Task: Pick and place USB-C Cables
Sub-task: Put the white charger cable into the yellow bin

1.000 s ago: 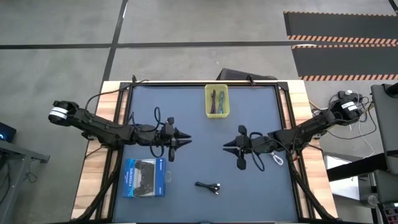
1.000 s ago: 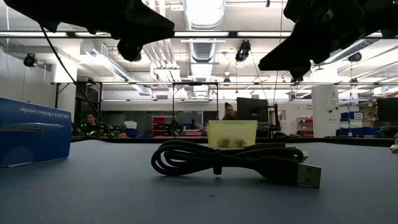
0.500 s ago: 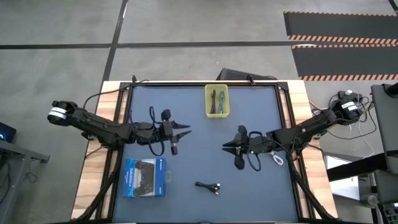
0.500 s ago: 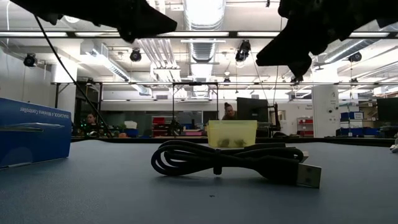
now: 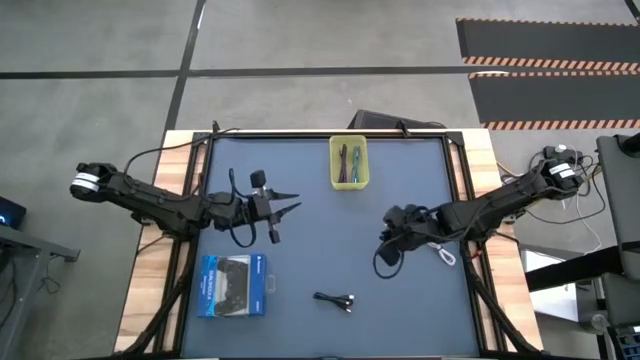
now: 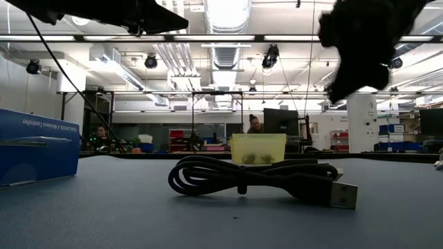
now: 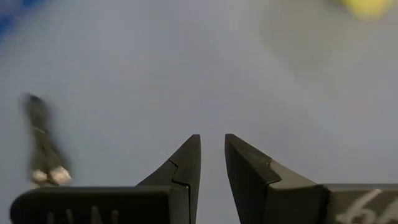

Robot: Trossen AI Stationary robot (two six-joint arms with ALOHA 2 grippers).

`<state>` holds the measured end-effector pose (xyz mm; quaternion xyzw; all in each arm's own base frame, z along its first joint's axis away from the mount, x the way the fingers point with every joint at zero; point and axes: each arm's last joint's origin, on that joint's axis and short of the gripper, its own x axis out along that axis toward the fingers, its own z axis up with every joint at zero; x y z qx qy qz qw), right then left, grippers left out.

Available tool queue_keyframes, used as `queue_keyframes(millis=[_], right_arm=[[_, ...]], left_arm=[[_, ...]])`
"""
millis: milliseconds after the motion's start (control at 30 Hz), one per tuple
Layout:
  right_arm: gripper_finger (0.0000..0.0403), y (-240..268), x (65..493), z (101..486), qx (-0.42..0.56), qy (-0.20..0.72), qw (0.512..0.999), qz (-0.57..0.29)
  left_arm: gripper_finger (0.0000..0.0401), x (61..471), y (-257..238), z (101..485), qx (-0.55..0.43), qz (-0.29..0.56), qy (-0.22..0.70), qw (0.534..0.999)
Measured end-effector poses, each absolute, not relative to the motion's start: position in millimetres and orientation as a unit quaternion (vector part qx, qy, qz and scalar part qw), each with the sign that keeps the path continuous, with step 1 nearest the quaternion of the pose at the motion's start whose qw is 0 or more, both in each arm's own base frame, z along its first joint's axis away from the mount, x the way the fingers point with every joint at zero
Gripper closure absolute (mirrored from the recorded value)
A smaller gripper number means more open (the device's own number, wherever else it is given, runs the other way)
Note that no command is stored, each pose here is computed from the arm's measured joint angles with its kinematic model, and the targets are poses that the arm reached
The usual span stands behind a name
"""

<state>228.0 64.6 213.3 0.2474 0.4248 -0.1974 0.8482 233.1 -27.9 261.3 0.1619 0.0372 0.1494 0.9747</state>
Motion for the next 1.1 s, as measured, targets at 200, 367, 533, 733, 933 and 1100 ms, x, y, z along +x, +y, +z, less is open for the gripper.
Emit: queue_keyframes(millis=[200,367,533,733,933,1100], right_arm=[[0.0339,58,198,201,0.299,0.538,0.727,-0.305],[0.0339,53,173,199,0.338,0.592,0.606,-0.411],[0.0312,55,169,199,0.359,0.62,0.567,-0.406],[0.0259,57,168,199,0.376,0.646,0.542,-0.383],[0.0227,59,169,195,0.379,0.662,0.523,-0.38],[0.0223,60,171,187,0.366,0.677,0.508,-0.387]], left_arm=[[0.0328,233,-28,260,0.16,0.149,0.038,0.975],[0.0328,233,-28,260,0.149,0.149,0.037,0.977],[0.0328,233,-28,260,0.149,0.149,0.037,0.977],[0.0328,233,-28,260,0.148,0.149,0.036,0.977],[0.0328,233,-28,260,0.148,0.149,0.037,0.977],[0.0328,233,-28,260,0.149,0.149,0.04,0.977]])
